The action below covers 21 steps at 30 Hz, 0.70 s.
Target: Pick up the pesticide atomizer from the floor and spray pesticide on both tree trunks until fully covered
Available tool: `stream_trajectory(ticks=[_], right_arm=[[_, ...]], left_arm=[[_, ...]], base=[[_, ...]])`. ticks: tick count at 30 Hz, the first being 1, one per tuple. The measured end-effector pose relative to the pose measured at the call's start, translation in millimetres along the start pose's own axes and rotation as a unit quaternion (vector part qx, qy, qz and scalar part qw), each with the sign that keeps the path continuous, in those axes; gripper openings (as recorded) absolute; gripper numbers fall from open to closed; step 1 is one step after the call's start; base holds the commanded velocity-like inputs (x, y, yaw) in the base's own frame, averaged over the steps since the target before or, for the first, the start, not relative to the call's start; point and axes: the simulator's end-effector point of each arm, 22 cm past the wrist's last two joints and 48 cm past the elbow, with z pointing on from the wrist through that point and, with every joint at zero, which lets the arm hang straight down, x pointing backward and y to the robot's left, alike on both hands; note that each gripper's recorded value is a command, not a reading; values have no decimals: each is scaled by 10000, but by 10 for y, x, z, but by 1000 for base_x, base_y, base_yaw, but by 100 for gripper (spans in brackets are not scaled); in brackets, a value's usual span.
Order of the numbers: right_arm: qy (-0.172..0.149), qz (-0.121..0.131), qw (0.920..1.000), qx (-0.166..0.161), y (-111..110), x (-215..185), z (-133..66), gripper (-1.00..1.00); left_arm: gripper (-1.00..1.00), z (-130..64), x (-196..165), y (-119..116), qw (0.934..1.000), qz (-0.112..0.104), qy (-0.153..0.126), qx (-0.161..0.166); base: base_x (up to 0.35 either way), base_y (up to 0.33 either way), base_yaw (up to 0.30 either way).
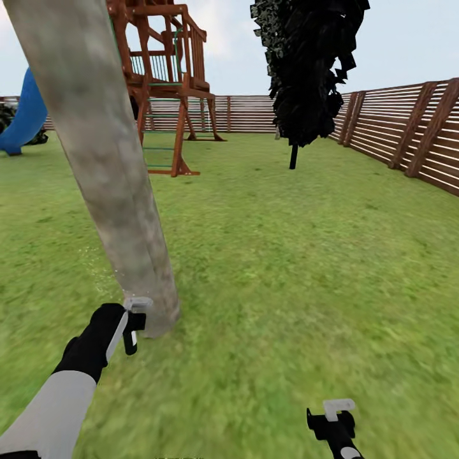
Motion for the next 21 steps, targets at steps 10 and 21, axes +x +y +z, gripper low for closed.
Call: stream_trajectory(ticks=[10, 21], right_arm=[[2, -1, 10000, -1, 1, 1, 0, 100], [3, 5, 10000, 2, -1, 2, 1, 100]], left_arm=[[-100, -186, -403, -149, 9997, -47, -226, 105], [-100, -339, -794, -116, 9987, -151, -466, 127]], base=[[0, 0, 278], [0, 0, 267]])
